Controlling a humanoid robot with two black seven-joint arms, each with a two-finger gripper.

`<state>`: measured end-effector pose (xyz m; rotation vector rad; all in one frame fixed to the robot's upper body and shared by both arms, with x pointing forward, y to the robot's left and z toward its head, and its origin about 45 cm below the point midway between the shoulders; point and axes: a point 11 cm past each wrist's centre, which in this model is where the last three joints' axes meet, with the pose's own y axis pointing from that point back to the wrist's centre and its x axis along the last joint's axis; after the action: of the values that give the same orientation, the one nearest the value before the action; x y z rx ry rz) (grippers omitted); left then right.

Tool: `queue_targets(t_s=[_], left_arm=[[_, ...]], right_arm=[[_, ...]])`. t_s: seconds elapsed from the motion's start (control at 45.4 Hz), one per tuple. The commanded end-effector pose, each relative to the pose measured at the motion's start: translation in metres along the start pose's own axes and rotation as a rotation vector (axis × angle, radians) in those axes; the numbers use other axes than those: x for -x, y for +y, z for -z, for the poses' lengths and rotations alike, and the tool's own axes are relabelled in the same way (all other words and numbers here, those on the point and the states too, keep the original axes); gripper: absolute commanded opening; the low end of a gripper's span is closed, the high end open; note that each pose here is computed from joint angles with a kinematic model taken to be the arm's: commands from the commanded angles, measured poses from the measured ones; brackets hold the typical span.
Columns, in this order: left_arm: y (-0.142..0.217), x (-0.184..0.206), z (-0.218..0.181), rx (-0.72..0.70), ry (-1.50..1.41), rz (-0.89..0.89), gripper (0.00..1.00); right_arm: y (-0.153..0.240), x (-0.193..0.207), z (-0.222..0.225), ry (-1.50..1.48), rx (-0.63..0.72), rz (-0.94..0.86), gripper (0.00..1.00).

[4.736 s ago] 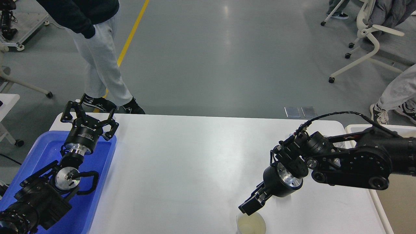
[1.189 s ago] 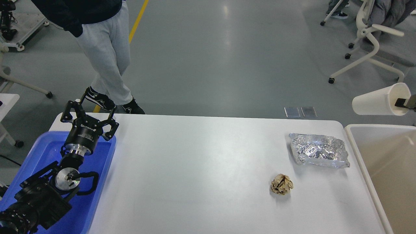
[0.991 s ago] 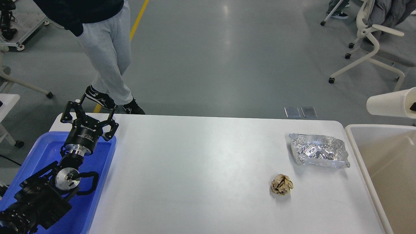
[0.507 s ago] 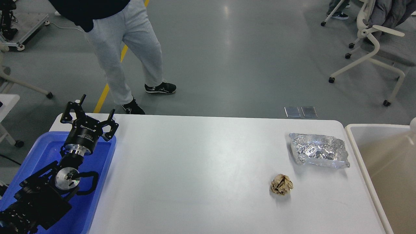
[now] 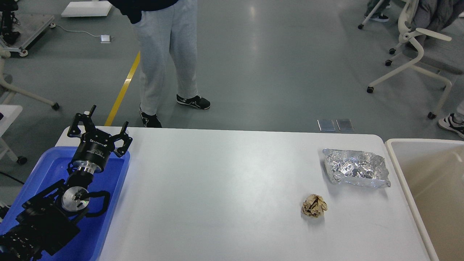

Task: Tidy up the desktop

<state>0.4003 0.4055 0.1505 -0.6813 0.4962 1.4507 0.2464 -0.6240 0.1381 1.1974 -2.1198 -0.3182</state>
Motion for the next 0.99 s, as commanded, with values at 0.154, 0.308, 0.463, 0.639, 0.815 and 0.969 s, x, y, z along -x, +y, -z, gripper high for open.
queue_targets(t_s=[0.154, 0.308, 0.463, 0.639, 0.815, 0.969], left_arm=[[0.000, 0.000, 0.000, 0.000, 0.000, 0.000, 1.00], [0.000, 0.000, 0.000, 0.000, 0.000, 0.000, 1.00], [0.000, 0.000, 0.000, 0.000, 0.000, 0.000, 1.00], [0.000, 0.000, 0.000, 0.000, 0.000, 0.000, 1.00], [0.000, 0.000, 0.000, 0.000, 0.000, 0.000, 1.00], [0.000, 0.000, 0.000, 0.000, 0.000, 0.000, 1.00]], right_arm=[[-0.014, 0.029, -0.068, -0.067, 0.080, -0.143, 0.00], [-0.015, 0.034, -0.073, -0.079, 0.083, -0.139, 0.00], [-0.017, 0.034, -0.068, -0.092, 0.072, -0.140, 0.00], [-0.022, 0.038, -0.052, -0.101, 0.044, -0.130, 0.00], [-0.023, 0.042, -0.050, -0.093, 0.041, -0.126, 0.00], [-0.024, 0.038, -0.041, -0.088, 0.023, -0.150, 0.67]])
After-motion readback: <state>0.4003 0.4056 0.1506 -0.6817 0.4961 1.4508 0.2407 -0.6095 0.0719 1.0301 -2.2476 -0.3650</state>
